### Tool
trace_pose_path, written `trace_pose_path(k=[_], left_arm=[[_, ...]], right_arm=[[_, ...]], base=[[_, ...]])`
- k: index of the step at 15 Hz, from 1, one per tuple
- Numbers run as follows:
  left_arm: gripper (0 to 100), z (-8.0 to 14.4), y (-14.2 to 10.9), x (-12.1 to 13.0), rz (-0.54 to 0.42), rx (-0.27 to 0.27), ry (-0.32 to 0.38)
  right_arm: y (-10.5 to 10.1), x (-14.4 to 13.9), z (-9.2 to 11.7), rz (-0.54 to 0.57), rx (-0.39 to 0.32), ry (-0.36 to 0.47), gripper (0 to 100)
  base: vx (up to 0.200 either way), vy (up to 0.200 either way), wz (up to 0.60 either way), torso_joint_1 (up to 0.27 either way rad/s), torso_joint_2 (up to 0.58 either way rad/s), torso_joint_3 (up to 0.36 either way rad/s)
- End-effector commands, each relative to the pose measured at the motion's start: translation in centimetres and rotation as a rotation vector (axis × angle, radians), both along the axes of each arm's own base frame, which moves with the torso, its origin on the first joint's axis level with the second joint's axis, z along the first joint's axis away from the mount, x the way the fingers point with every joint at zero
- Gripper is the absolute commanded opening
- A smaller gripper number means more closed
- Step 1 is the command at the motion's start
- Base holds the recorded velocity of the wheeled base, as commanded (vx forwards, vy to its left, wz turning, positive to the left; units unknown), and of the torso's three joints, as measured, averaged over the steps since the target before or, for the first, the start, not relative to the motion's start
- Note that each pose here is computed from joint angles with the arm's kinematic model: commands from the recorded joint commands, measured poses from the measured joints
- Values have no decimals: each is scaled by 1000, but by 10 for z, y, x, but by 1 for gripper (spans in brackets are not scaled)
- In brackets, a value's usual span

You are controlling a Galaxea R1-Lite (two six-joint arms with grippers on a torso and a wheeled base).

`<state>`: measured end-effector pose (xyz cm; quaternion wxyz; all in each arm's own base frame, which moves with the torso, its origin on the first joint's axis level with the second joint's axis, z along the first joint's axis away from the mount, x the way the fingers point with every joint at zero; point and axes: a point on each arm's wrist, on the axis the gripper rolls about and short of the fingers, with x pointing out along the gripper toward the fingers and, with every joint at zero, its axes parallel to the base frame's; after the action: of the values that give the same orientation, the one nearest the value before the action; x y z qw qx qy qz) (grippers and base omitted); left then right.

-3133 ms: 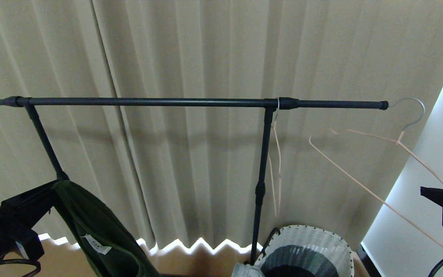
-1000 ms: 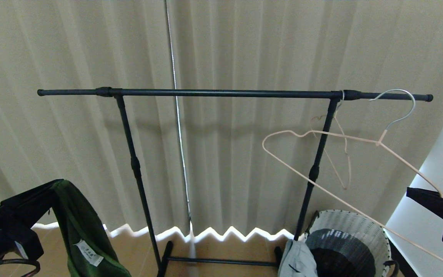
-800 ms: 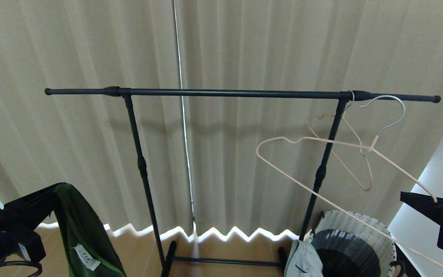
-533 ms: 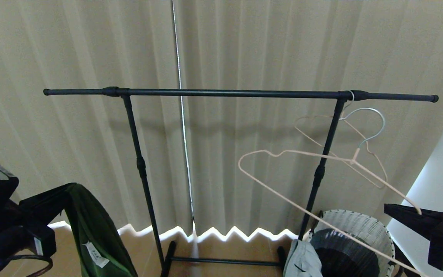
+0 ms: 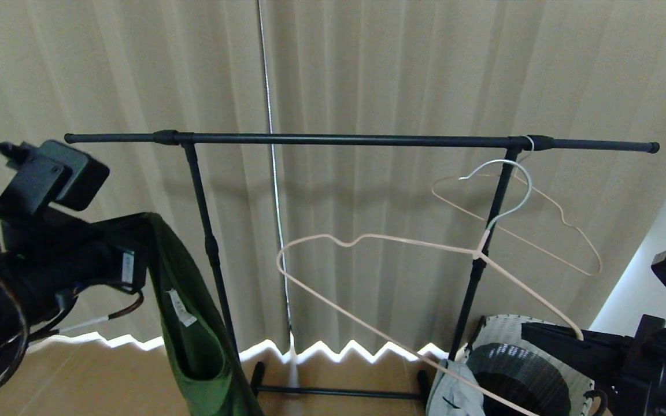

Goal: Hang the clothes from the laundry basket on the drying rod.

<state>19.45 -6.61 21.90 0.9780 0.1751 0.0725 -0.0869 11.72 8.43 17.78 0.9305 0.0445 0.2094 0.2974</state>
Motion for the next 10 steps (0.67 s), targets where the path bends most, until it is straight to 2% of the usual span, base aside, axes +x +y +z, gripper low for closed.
trace_pose_path(k=[1, 3, 5, 10], left_arm=[[0, 9, -38, 32, -15, -52, 66], [0, 26, -73, 49, 10, -163, 102], [0, 32, -90, 54, 22, -209, 109], [0, 22, -92, 56, 64, -191, 127]], right_arm=[[13, 1, -1, 56, 16, 8, 0], [21, 8, 0, 64, 34, -11, 0], [25, 12, -3, 67, 37, -12, 0], [30, 18, -3, 66, 29, -6, 0]], base=[[0, 0, 0, 0, 0, 0], [0, 0, 0, 0, 0, 0], [0, 0, 0, 0, 0, 0], [0, 0, 0, 0, 0, 0]])
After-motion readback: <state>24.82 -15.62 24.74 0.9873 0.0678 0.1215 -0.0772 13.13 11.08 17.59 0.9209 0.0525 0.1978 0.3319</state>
